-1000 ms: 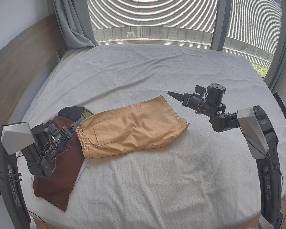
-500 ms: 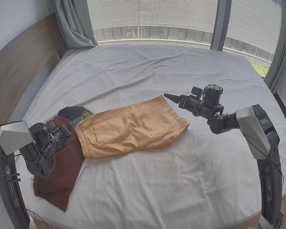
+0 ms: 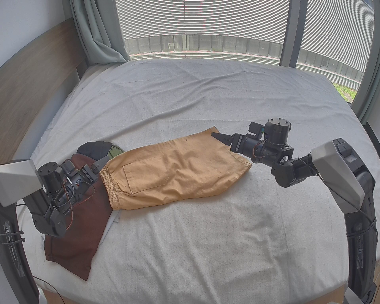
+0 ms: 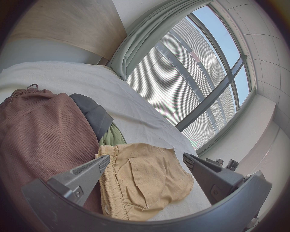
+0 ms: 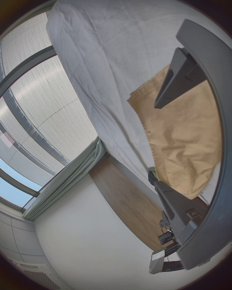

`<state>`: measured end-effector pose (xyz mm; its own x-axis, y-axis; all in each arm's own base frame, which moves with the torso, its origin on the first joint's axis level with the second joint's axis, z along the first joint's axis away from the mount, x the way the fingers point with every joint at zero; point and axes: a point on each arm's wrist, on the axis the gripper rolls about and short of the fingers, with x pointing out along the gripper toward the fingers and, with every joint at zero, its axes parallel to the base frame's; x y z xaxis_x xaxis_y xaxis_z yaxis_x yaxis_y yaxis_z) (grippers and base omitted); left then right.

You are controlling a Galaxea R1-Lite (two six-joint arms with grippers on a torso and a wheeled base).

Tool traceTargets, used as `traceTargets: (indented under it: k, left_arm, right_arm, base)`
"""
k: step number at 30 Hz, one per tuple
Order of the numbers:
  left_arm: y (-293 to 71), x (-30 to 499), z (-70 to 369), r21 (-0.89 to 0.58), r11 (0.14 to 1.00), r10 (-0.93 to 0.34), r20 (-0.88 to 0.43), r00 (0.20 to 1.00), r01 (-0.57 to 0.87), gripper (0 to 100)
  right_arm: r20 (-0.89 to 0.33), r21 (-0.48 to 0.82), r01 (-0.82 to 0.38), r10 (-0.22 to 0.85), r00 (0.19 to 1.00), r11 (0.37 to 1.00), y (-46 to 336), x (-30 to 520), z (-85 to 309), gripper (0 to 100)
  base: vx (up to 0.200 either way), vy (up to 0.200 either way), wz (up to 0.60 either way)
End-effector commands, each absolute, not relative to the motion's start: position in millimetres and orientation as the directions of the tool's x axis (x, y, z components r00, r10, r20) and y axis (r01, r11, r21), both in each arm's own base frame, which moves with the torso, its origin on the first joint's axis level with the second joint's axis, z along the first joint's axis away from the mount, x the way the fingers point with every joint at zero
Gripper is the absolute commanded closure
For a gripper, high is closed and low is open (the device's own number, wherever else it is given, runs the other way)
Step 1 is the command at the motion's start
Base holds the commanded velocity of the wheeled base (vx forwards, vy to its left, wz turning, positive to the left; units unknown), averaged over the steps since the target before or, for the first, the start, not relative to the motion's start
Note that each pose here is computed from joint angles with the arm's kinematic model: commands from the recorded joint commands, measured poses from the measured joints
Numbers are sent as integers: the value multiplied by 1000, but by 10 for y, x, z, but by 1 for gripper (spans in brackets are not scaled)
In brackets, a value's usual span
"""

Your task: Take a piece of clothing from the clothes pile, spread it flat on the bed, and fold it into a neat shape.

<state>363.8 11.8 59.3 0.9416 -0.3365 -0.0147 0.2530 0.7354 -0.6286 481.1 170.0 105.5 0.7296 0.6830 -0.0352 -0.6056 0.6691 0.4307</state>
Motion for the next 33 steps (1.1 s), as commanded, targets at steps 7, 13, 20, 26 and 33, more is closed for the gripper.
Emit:
traceTargets:
  k: [7, 13, 20, 26, 33]
  left_arm:
    - [1, 3580, 560, -607, 749, -363, -38, 931, 267, 0]
    - [-38, 3561, 536, -599, 753, -373, -50, 927, 271, 0]
    - [-32, 3562, 550, -598, 754, -371, -45, 927, 273, 0]
    - [-38, 3559, 547, -598, 753, -373, -47, 927, 273, 0]
    - [-38, 3552, 534, -599, 754, -373, -52, 926, 270, 0]
  right_arm:
    - [-87, 448, -584, 683, 726, 677, 1693, 4508, 882, 0]
    - [-119, 459, -569, 681, 722, 683, 1662, 4399, 696, 0]
    - [-137, 463, -566, 686, 715, 682, 1659, 4287, 551, 0]
    - [-151, 465, -569, 694, 704, 678, 1696, 4226, 495, 0]
    - [-165, 466, -569, 698, 696, 678, 1705, 4152, 427, 0]
  base:
    - [0, 0, 0]
    - [0, 0, 0]
    - [0, 0, 0]
    - [0, 0, 0]
    - [0, 0, 0]
